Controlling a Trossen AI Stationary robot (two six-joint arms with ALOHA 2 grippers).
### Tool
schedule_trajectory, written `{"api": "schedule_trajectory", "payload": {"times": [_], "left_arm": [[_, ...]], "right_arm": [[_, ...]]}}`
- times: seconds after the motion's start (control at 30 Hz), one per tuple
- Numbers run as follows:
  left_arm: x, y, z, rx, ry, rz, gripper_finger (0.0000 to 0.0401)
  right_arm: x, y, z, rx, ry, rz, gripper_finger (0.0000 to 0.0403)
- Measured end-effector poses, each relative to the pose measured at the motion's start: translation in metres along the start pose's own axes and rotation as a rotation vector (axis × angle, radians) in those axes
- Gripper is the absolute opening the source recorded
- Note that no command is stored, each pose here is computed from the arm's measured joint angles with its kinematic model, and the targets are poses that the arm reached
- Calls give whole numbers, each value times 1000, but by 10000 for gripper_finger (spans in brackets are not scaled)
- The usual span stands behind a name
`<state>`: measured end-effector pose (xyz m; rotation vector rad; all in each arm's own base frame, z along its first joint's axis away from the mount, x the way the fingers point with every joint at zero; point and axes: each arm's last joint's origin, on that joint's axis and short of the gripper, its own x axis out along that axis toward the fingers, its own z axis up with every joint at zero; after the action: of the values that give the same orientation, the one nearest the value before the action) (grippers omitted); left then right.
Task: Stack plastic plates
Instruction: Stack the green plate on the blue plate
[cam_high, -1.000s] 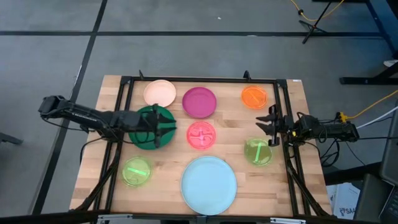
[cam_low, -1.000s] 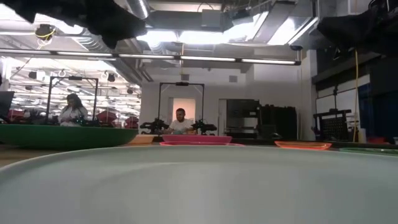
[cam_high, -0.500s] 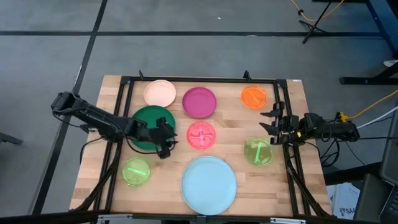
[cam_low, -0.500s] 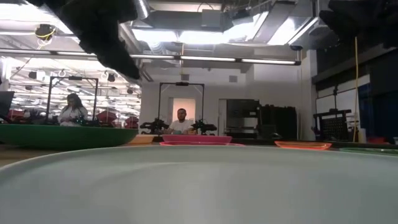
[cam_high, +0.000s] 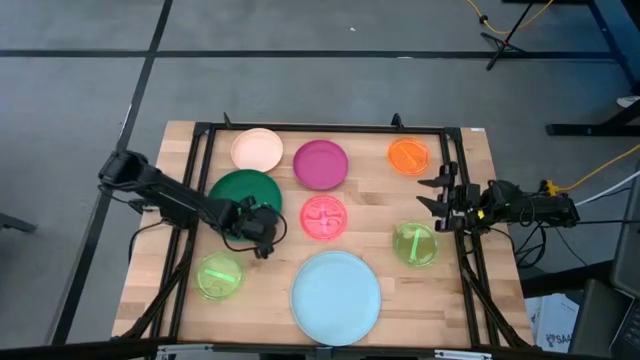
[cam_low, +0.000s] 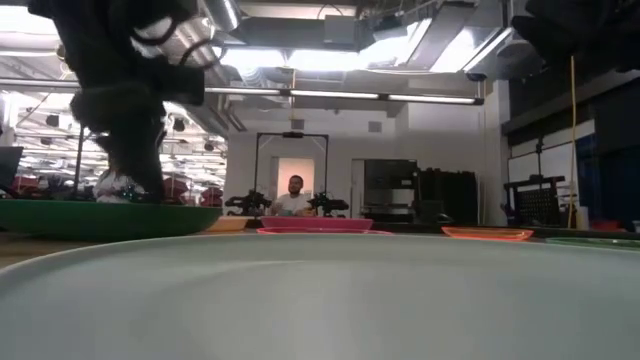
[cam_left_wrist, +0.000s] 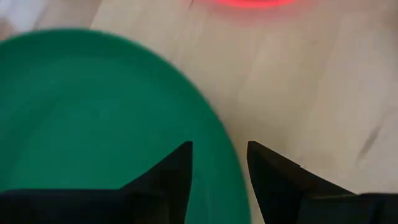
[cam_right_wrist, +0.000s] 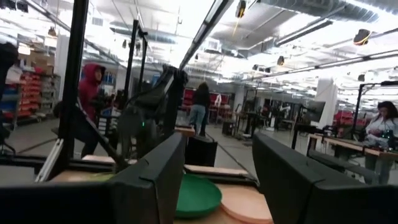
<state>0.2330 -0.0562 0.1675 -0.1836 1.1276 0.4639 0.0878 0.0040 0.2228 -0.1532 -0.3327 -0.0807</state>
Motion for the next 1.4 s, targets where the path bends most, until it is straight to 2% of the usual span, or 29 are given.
{"api": "schedule_trajectory", "payload": {"times": [0.43, 0.57, 0.93, 1.13, 1.4], "left_arm": [[30, -6, -5, 61, 76, 94, 146], [34, -6, -7, 121, 96, 108, 125], [32, -7, -8, 174, 61, 151, 11], [15, -18, -5, 191, 68, 188, 7], [0, -30, 9, 207, 48, 132, 5]], "right_arm": [[0, 0, 0, 7, -1, -3, 189], [0, 0, 1, 10, -8, -10, 189], [1, 0, 1, 11, -9, -11, 189], [1, 0, 1, 33, -15, -12, 189], [1, -1, 2, 37, -19, -13, 188]]}}
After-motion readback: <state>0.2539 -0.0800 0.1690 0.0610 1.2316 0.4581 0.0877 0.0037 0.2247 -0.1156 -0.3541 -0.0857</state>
